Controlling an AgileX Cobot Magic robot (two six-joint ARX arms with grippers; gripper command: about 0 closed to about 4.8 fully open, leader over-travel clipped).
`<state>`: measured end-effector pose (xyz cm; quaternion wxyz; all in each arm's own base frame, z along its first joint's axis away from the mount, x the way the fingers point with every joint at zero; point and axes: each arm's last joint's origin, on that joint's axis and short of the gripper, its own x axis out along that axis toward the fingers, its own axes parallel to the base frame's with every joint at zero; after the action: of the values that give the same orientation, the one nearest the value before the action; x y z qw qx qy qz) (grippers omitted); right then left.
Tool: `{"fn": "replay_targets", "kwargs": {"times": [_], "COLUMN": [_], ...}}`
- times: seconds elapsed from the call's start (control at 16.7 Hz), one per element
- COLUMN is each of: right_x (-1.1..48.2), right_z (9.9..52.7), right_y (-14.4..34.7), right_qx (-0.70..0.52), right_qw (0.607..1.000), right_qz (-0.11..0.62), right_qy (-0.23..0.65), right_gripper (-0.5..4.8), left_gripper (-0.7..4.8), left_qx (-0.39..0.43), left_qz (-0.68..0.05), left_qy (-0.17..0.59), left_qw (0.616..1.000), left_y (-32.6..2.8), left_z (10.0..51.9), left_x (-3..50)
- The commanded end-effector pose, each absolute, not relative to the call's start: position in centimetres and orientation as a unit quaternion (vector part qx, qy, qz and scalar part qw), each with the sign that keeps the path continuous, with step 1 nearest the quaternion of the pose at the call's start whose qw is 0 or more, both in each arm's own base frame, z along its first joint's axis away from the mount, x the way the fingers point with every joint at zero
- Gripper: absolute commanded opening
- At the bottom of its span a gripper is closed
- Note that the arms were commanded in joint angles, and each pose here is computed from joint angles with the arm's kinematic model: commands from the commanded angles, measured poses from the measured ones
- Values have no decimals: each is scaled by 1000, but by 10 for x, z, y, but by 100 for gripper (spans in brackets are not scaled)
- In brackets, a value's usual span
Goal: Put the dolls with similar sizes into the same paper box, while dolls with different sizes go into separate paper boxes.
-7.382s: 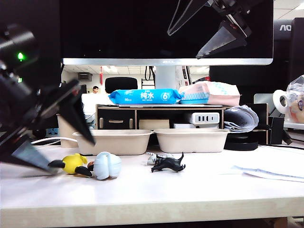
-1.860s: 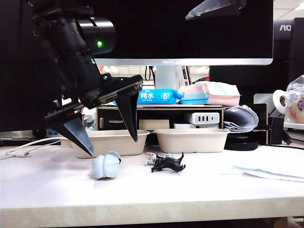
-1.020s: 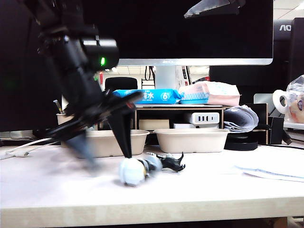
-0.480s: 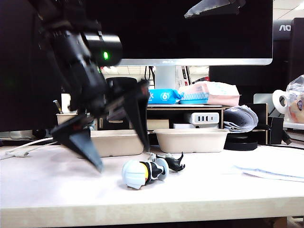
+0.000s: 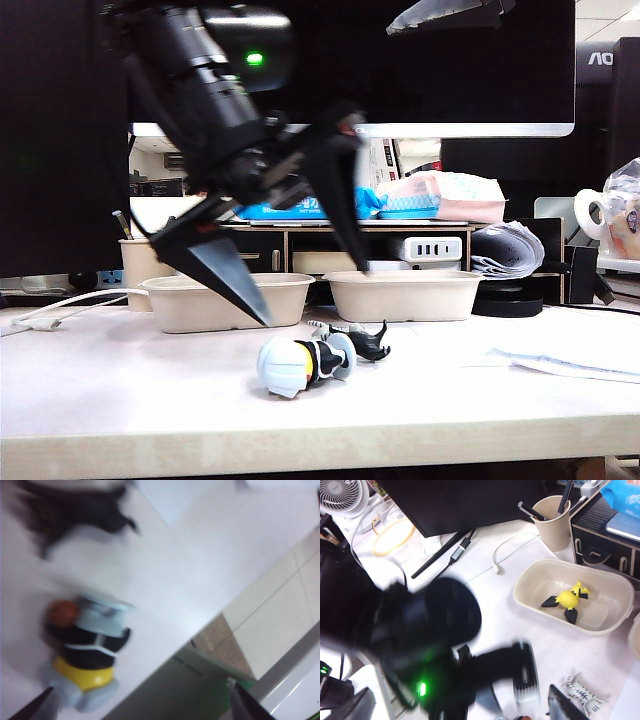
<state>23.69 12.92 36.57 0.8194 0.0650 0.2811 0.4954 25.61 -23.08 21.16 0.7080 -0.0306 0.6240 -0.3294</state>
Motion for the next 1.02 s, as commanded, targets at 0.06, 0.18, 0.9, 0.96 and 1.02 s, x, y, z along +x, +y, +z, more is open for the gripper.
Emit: {"fn": "replay_targets", "kwargs": {"times": [0.06,0.18,0.9,0.96,1.02], "right_x": [236,235,234,234,234], "right_z": [370,372,373,373,373], "right_y": [129,128,128,128,128], "right_qx": [66,65,72,72,72], "right_qw": [821,822,821,821,821], "right_qz": [499,500,502,502,502], "right_qy": [268,264,263,263,263], "right_gripper": [470,470,470,470,470], "left_gripper": [479,479,479,479,410], "left_qx": [-2,26,39,40,41], "left_qz": [-311,-299,-298,-298,-296], "left_qy": [629,637,627,629,633], "left_qw": [713,710,718,717,714], "left_y": [-233,-233,-240,-240,-241], "left_z": [206,197,179,177,175], "left_x": [253,255,263,264,264]}}
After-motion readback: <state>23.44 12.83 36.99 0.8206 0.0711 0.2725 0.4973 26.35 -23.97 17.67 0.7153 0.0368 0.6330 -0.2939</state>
